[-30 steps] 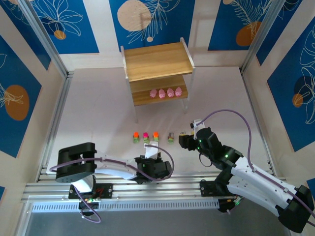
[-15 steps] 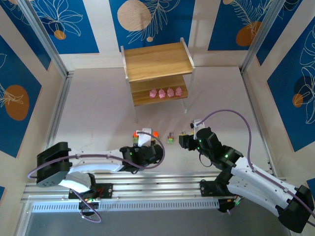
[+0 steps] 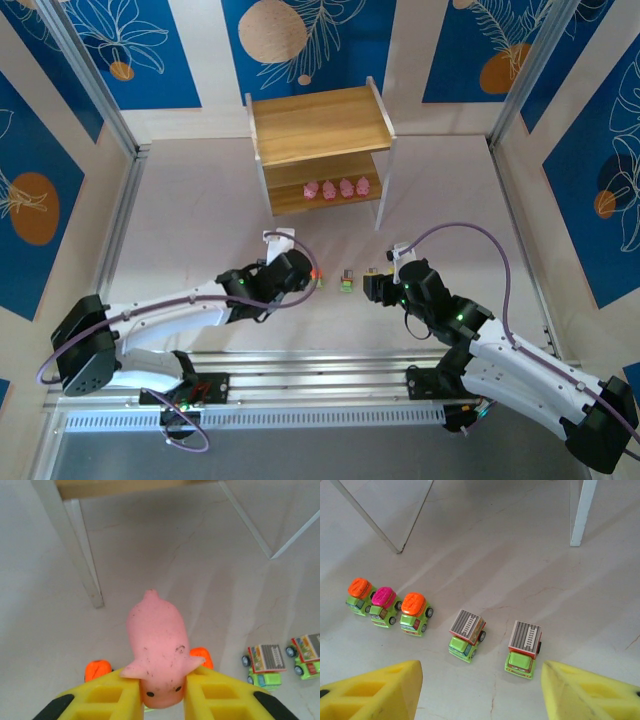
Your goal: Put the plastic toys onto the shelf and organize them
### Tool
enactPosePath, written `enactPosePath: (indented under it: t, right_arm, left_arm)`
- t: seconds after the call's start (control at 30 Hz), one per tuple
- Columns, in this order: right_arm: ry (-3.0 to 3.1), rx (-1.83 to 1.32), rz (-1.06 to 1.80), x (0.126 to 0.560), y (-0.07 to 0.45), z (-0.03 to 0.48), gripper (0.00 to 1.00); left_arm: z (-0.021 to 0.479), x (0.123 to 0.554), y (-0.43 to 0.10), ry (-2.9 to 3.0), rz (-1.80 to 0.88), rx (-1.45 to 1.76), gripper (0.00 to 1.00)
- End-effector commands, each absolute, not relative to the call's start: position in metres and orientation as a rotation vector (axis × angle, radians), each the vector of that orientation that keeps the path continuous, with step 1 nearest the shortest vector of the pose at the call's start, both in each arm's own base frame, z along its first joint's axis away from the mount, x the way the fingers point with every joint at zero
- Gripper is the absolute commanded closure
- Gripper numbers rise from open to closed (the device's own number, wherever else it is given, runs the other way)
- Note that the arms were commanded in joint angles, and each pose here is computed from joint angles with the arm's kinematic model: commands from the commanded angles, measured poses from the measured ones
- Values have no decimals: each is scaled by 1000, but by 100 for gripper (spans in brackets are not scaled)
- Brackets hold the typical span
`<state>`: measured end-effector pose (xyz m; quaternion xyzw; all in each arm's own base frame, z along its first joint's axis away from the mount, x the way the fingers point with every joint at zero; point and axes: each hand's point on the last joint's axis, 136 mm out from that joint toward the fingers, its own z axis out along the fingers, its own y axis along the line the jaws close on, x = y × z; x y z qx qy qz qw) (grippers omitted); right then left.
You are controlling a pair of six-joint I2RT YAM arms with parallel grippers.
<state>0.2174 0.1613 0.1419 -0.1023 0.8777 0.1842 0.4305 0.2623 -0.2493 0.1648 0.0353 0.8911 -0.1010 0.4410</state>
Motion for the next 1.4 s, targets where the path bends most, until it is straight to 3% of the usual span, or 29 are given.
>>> enactPosePath:
  t: [0.0,0.6,1.37]
  right_arm:
    - [2172,-268,479,217,165,146,36]
    - [2171,-265,479,216,164,147,36]
    - [2170,-260,476,217,163,147,36]
  left_arm:
    - [185,272,-254,2215,-296,136,76]
    - [235,331,-249,2167,-262,133,76]
    - [226,376,-255,2161,-157,106,76]
